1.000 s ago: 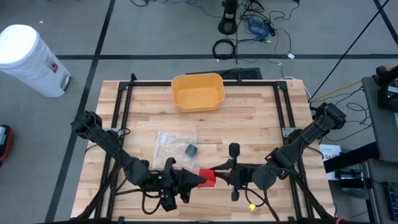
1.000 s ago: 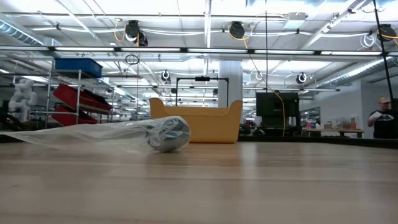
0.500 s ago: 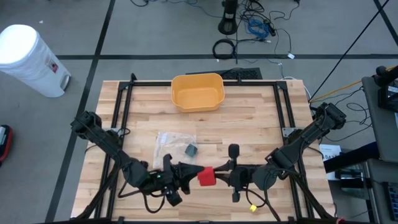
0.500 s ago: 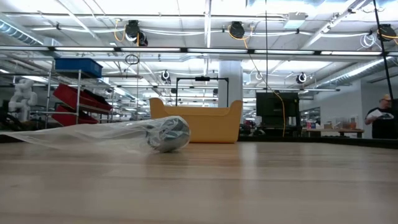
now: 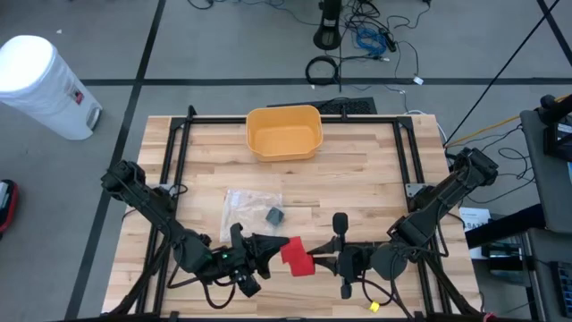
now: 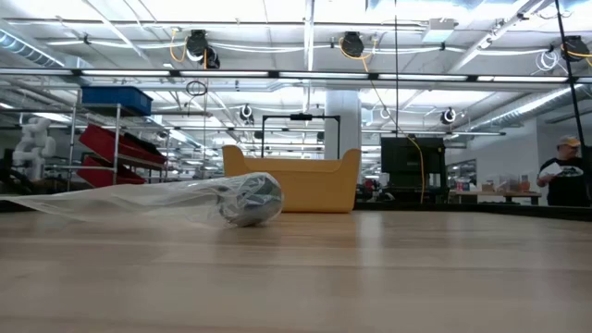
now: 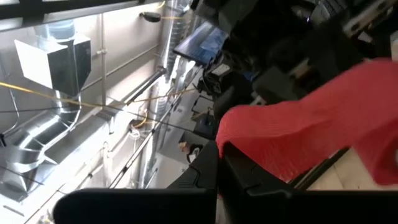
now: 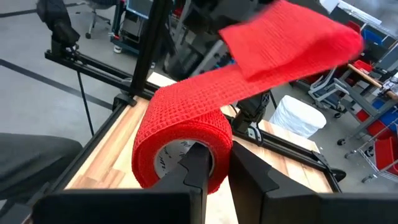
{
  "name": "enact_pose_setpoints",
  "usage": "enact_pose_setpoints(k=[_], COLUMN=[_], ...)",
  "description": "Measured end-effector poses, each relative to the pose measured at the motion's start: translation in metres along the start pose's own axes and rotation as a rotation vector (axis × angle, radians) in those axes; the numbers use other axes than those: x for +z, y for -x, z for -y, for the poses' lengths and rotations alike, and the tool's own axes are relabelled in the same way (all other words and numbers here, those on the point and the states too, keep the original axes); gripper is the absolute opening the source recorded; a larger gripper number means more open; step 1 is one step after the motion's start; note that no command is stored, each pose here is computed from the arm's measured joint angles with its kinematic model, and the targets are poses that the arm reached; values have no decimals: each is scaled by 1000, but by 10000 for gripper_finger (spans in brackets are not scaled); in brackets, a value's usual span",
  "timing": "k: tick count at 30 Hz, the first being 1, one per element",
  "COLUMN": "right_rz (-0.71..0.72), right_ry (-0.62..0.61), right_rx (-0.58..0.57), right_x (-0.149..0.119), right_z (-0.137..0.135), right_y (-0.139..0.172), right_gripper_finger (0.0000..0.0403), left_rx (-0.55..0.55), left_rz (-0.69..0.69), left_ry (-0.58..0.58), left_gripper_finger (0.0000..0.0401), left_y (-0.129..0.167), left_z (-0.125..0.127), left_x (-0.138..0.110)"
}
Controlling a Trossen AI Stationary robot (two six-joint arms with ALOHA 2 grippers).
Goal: Roll bandage
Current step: Roll the red bandage
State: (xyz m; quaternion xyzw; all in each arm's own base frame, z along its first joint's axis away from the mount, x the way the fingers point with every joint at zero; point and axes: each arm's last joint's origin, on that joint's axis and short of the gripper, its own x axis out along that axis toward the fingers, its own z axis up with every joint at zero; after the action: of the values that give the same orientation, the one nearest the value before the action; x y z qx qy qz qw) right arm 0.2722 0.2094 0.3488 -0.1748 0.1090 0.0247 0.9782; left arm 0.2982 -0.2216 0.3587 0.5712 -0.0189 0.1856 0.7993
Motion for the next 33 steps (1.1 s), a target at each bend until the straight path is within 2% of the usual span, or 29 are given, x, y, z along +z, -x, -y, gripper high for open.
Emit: enact_pose_setpoints(k=[12, 16, 21, 33], right_rz=[18, 49, 104, 140], right_ry=[-3, -17, -15, -4], right_rx=[26, 82, 143, 165], right_x=[5, 8, 13, 17], right_z=[-5, -5, -8, -13], right_y=[5, 5, 7, 12], right_gripper_finger=[41, 41, 41, 41], left_rx=[1, -13, -58, -61], left_rz=[-11, -17, -28, -37], left_ry=[8, 30, -35, -17], left_gripper_finger=[6, 6, 7, 57], left_y=[-1, -3, -6, -7], left_z=[0, 2, 9, 10], left_x=[-1, -3, -6, -7])
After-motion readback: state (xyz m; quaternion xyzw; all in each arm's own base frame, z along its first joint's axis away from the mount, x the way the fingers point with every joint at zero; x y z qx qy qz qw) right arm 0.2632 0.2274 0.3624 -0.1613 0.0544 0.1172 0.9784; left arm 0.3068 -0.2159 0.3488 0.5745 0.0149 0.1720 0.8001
